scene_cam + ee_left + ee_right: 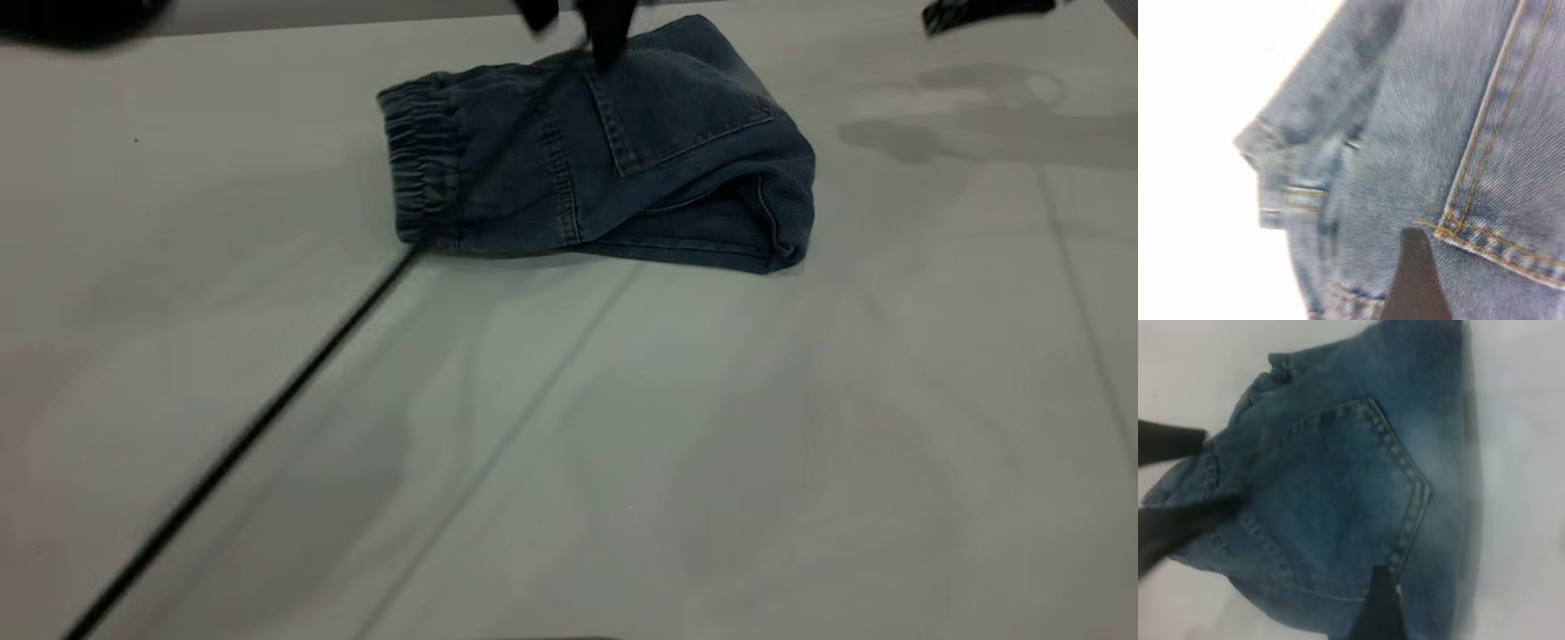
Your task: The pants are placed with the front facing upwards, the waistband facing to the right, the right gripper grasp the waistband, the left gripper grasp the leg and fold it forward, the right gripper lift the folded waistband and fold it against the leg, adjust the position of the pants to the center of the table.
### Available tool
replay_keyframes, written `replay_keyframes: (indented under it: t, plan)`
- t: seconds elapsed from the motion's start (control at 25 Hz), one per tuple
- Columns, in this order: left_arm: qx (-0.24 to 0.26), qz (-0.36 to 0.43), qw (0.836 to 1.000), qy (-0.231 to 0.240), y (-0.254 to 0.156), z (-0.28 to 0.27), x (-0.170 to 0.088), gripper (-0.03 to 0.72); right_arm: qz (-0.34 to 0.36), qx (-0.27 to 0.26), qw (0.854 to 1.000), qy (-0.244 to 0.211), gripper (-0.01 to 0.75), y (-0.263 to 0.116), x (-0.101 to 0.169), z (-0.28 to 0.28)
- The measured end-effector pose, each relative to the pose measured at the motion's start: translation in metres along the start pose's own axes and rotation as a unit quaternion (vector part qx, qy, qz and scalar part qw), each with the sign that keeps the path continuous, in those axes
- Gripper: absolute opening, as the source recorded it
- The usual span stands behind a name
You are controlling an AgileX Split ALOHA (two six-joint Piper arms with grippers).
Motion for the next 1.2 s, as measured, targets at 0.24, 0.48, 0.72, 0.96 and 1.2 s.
replay_keyframes:
  t: [0.24, 0.48, 0.72, 0.96, 1.2]
  plan:
    - [-0.042, 0.006, 0.997, 0.062, 0.023, -0.067, 0.034, 0.496, -0.056, -0.029, 0.998, -0.016, 0.568, 0.012, 0.057, -0.057]
    - [-0.091, -0.054, 0.988, 0.113, 0.032, -0.141, 0.075, 0.496, -0.080, -0.027, 0.995, -0.044, 0.568, -0.009, 0.115, -0.123]
    - [-0.155, -0.071, 0.975, 0.144, 0.040, -0.232, 0.093, 0.496, -0.075, -0.086, 0.992, -0.053, 0.568, -0.028, 0.175, -0.188]
    - [-0.165, -0.080, 0.973, 0.140, 0.019, -0.295, 0.085, 0.496, -0.105, -0.152, 0.980, -0.079, 0.568, -0.062, 0.224, -0.251]
    - [-0.130, -0.077, 0.981, 0.122, -0.036, -0.332, 0.060, 0.496, -0.131, -0.190, 0.970, -0.083, 0.568, -0.131, 0.249, -0.292]
Point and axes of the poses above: a point on each arm's last joint axis where the gripper is mounted, z pointing out along that axis toward the gripper, x along the wrist's bending axis when the last joint is at zero, y = z × x, the point moved 10 cm from there along z, pointing out along that axis toward the gripper, and after that the axes turned 14 degrees about z, right-handed, at the moved point
